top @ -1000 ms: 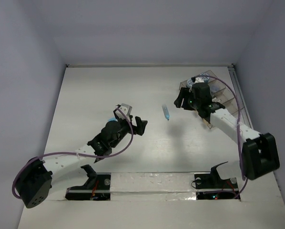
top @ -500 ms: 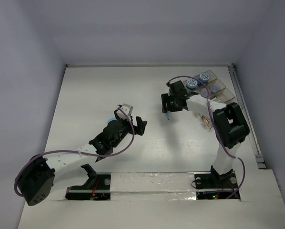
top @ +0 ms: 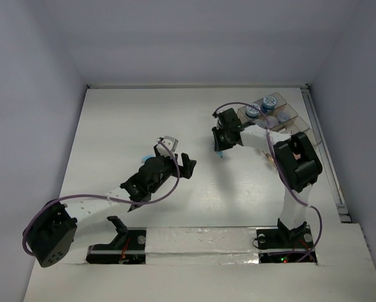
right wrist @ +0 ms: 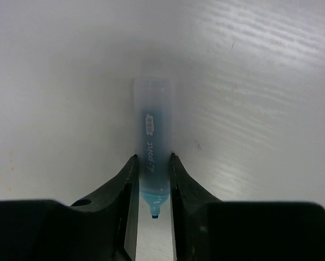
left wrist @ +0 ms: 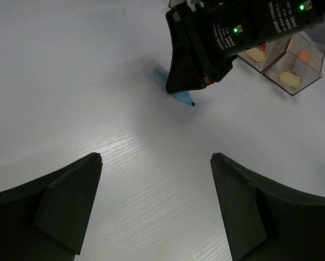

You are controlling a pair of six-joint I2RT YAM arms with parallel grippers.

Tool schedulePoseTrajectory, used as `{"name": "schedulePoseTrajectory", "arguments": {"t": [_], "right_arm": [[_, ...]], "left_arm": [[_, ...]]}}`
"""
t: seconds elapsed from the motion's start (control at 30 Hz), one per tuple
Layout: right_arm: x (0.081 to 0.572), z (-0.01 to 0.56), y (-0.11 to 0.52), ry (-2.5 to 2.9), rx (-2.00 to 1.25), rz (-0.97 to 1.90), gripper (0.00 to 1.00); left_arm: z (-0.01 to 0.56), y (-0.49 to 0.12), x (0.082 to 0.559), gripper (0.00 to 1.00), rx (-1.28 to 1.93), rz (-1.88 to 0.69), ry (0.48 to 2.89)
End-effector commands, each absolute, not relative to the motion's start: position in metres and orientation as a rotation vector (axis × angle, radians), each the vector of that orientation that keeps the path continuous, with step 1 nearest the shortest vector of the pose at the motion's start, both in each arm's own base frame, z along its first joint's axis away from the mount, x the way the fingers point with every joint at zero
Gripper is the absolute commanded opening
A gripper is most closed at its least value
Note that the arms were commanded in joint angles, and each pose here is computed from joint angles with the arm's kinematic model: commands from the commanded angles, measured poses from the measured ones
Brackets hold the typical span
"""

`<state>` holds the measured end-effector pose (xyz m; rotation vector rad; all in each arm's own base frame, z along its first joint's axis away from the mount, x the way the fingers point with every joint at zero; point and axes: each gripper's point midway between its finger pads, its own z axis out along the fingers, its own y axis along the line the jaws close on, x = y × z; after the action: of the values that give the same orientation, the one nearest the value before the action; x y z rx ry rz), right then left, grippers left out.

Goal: Sort the stationery into containers
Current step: Pick up the pen from the center of the board.

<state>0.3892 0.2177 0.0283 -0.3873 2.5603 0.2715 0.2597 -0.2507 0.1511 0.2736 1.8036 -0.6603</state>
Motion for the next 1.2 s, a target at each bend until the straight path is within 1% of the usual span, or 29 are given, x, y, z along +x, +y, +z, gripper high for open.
{"name": "schedulePoseTrajectory", "arguments": {"t": [0.0, 0.07, 0.13, 0.17, 0.3, 0.43, 0.53, 0.83, 1.17], "right_arm": [[0.368, 0.043, 0.223, 2.511, -0.493, 0.302, 0.00], [0.358, 0.059, 0.236, 2.446, -0.538, 0.353, 0.00], [0.338, 0.077, 0.243, 2.388, -0.573, 0.423, 0.00], [0.334, 0.083, 0.250, 2.351, -0.589, 0.454, 0.00], [0.293, 0.091, 0.281, 2.285, -0.747, 0.537, 0.00], [0.276, 0.096, 0.298, 2.240, -0.816, 0.555, 0.00], [0.275, 0.100, 0.306, 2.215, -0.822, 0.557, 0.00], [0.271, 0.118, 0.317, 2.137, -0.818, 0.571, 0.00], [0.254, 0.135, 0.333, 2.072, -0.861, 0.644, 0.00]], "left_arm": [[0.181, -0.263, 0.267, 0.78, 0.223, -0.769, 1.741], [0.175, -0.260, 0.273, 0.73, 0.207, -0.800, 1.769], [0.170, -0.254, 0.282, 0.70, 0.154, -0.828, 1.799], [0.162, -0.260, 0.278, 0.69, 0.189, -0.881, 1.833], [0.154, -0.269, 0.277, 0.67, 0.193, -1.040, 1.876], [0.155, -0.275, 0.268, 0.65, 0.205, -1.183, 1.871], [0.158, -0.281, 0.261, 0.63, 0.229, -1.270, 1.864], [0.143, -0.282, 0.264, 0.55, 0.224, -1.264, 1.926], [0.139, -0.273, 0.275, 0.56, 0.170, -1.210, 1.935]]}}
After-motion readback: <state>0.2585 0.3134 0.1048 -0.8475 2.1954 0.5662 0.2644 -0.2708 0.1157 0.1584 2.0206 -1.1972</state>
